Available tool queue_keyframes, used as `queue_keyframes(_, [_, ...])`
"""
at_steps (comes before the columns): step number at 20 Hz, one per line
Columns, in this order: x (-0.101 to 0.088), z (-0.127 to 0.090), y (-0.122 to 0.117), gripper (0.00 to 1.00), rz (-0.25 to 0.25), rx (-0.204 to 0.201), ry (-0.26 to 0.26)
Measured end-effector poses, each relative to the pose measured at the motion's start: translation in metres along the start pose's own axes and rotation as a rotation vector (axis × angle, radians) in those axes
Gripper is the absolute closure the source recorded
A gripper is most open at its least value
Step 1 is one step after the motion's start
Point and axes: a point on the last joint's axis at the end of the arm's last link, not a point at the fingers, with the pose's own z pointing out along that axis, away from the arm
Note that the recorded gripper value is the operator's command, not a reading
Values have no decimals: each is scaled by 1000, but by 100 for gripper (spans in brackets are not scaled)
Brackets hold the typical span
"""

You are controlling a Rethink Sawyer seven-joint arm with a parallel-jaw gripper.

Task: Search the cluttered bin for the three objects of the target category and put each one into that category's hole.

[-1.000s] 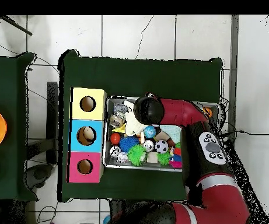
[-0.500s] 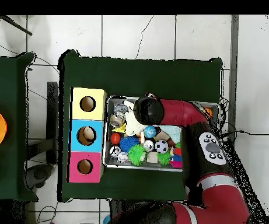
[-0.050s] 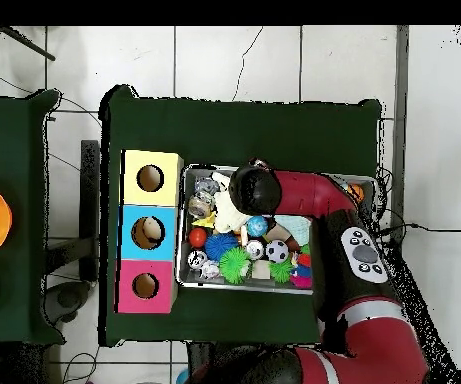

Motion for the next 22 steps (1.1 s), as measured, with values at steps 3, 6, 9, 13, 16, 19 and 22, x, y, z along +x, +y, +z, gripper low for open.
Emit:
queue_keyframes(3, [4,1,-9,100,9,39,-15])
queue_keyframes(6, [5,1,-8,100,9,51,-23])
queue_keyframes(9, [5,1,-8,100,9,52,-23])
queue_keyframes(13, [5,1,-8,100,9,52,-23])
queue_keyframes(16, [5,1,-8,100,8,52,-23])
queue_keyframes(19, [4,1,-6,0,6,48,-20])
queue_keyframes(22, [3,2,3,0,-1,35,-17])
